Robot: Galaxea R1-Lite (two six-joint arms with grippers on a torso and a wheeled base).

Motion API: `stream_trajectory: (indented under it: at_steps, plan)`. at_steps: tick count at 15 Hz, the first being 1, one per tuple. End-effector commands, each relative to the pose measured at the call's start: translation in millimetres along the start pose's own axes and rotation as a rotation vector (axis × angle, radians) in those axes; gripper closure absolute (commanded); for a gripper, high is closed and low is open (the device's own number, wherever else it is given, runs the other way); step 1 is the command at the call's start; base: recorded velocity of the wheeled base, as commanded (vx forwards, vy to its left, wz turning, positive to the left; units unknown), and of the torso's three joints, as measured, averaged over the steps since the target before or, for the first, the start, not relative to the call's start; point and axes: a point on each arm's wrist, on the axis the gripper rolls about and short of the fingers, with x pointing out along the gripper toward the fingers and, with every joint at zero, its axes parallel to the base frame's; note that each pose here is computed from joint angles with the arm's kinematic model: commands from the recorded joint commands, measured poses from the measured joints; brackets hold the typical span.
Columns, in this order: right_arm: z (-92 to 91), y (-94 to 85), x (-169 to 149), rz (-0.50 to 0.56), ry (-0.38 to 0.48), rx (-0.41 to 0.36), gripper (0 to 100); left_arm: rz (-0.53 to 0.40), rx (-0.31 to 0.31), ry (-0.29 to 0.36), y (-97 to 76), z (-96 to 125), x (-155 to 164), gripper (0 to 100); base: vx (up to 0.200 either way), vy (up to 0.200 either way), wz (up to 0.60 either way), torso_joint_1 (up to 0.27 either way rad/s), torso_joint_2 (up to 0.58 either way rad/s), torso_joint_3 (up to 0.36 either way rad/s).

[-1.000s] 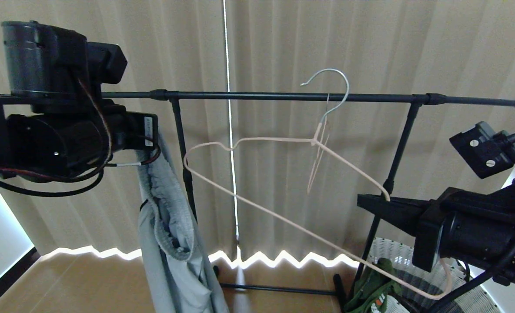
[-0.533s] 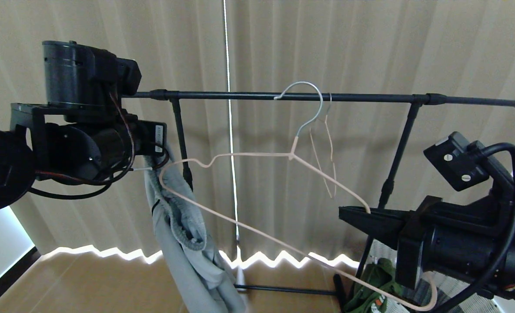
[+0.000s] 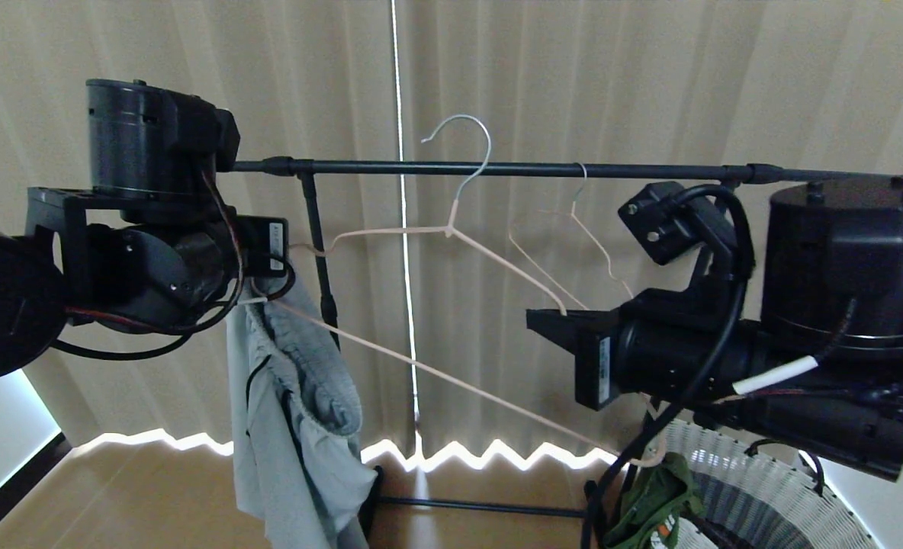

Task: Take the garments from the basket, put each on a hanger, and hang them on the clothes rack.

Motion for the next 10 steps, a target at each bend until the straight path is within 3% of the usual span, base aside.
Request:
stream_trajectory:
  at_steps: [1,7,10]
  plan:
    - [-1.9,7.9,25,-0.001,0.023,0.014,100,-0.001,-0.005,0.01,0.3,-4,-1,100,0.0,0.0,0.0,0.0,0.0,0.0]
    - [-11.2,49.8,24,0.126,0.064,0.091,100,0.01,-0.061,0.016,1.5,-6,2,100,0.0,0.0,0.0,0.0,0.0,0.0]
    - [-29.2,54.0,43,0.102,0.12,0.082,100,0.009,-0.071,0.01,2.2,-4,2,100,0.0,0.0,0.0,0.0,0.0,0.0]
